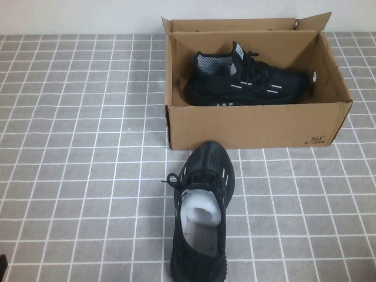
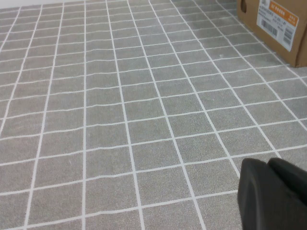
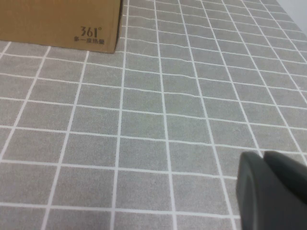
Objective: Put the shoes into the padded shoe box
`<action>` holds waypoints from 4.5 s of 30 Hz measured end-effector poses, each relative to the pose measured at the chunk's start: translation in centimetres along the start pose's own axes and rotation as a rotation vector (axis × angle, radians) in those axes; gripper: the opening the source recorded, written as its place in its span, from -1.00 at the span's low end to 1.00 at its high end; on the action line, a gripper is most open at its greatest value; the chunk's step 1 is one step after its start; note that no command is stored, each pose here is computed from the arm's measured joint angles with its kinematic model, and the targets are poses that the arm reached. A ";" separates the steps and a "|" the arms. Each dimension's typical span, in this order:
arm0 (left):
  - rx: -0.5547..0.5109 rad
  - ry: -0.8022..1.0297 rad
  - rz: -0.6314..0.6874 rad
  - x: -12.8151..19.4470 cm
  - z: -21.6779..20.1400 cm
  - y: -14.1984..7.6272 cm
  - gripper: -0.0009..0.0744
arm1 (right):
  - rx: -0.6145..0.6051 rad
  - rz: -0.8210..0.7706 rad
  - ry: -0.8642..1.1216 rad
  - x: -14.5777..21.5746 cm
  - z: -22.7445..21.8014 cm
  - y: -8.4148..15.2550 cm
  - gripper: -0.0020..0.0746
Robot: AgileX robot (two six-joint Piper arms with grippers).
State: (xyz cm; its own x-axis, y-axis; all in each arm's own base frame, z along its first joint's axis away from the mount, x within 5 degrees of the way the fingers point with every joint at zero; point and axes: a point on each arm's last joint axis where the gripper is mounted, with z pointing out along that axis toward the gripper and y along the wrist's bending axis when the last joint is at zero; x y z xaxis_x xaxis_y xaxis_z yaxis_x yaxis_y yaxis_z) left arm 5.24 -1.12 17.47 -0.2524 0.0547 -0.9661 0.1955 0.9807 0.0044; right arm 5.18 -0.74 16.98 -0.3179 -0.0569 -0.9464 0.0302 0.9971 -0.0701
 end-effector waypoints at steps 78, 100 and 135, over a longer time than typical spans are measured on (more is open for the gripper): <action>0.059 0.001 -0.154 -24.0 -2.7 -0.3 -0.99 | 0.000 0.000 0.000 0.0 0.0 0.0 -0.97; 0.602 0.458 0.403 -25.3 9.3 -6.1 -0.99 | 0.000 0.000 0.000 0.0 0.0 0.0 -0.97; 0.746 0.641 0.994 -13.6 21.1 -19.7 -0.32 | 0.000 0.000 0.000 0.0 0.0 0.0 -0.97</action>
State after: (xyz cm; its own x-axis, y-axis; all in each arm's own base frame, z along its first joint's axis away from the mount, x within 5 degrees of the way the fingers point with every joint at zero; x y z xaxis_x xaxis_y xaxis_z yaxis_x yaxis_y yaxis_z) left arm 24.85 -25.18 25.03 -0.0568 0.9335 -0.3542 0.9472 0.1625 0.2764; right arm 5.18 -0.74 16.98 -0.3179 -0.0569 -0.9464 0.0302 0.9971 -0.0701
